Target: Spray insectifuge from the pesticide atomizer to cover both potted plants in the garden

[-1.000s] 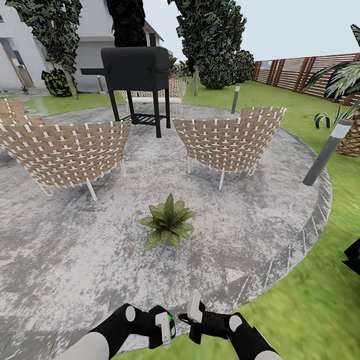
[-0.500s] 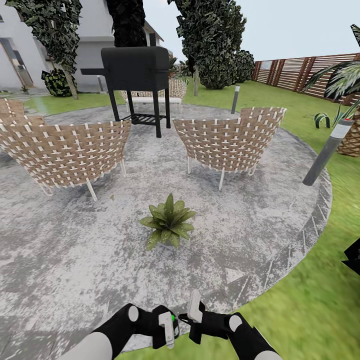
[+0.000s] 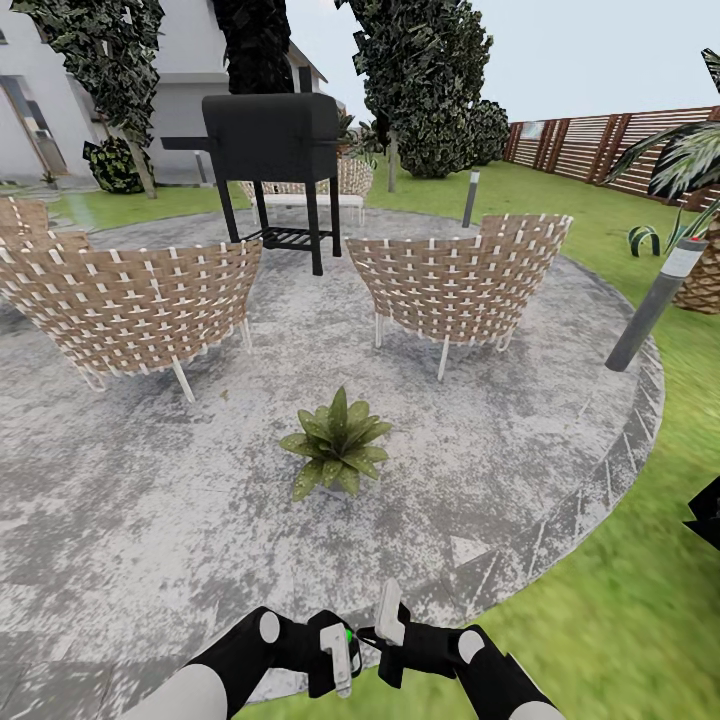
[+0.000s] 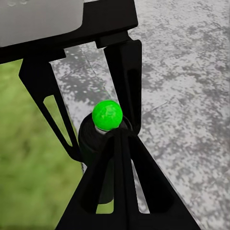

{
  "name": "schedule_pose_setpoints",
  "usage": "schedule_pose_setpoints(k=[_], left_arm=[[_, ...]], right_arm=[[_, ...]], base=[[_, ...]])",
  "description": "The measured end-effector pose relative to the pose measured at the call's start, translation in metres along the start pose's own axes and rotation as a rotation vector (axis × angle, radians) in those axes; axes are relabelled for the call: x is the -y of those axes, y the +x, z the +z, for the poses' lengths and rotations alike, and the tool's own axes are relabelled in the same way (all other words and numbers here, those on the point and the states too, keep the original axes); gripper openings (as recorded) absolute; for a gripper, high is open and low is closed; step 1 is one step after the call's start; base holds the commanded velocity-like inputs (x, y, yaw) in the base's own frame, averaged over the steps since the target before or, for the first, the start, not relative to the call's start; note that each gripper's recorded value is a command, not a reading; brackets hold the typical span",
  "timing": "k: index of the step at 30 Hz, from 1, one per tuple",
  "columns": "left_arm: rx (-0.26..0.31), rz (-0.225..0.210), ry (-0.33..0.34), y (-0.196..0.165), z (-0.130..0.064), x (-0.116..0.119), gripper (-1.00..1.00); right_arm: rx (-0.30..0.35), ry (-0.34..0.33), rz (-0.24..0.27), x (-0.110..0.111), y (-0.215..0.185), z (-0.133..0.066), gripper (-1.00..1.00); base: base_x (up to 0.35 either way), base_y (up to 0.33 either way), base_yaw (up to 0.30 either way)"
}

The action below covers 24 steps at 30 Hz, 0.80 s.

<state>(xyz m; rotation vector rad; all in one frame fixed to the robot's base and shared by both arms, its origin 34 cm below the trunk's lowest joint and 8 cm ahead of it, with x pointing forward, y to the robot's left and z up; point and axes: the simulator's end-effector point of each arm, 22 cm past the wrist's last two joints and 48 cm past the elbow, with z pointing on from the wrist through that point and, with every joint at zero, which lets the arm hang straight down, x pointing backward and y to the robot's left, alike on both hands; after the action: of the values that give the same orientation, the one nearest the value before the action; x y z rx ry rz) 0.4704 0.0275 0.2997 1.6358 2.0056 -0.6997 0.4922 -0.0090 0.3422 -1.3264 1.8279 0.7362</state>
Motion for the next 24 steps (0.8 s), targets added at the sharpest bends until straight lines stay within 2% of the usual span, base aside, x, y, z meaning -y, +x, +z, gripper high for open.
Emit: schedule_pose_setpoints(k=[19, 24], left_arm=[[0.015, -0.008, -0.004, -0.004, 0.0, -0.001, -1.0], [0.037, -0.024, -0.009, -0.011, 0.002, -0.001, -1.0]], right_arm=[[0.0, 0.0, 0.001, 0.0, 0.0, 0.0, -1.0], [0.0, 0.0, 0.002, 0.0, 0.0, 0.0, -1.0]], base=[[0.0, 0.0, 0.0], [0.0, 0.0, 0.0]])
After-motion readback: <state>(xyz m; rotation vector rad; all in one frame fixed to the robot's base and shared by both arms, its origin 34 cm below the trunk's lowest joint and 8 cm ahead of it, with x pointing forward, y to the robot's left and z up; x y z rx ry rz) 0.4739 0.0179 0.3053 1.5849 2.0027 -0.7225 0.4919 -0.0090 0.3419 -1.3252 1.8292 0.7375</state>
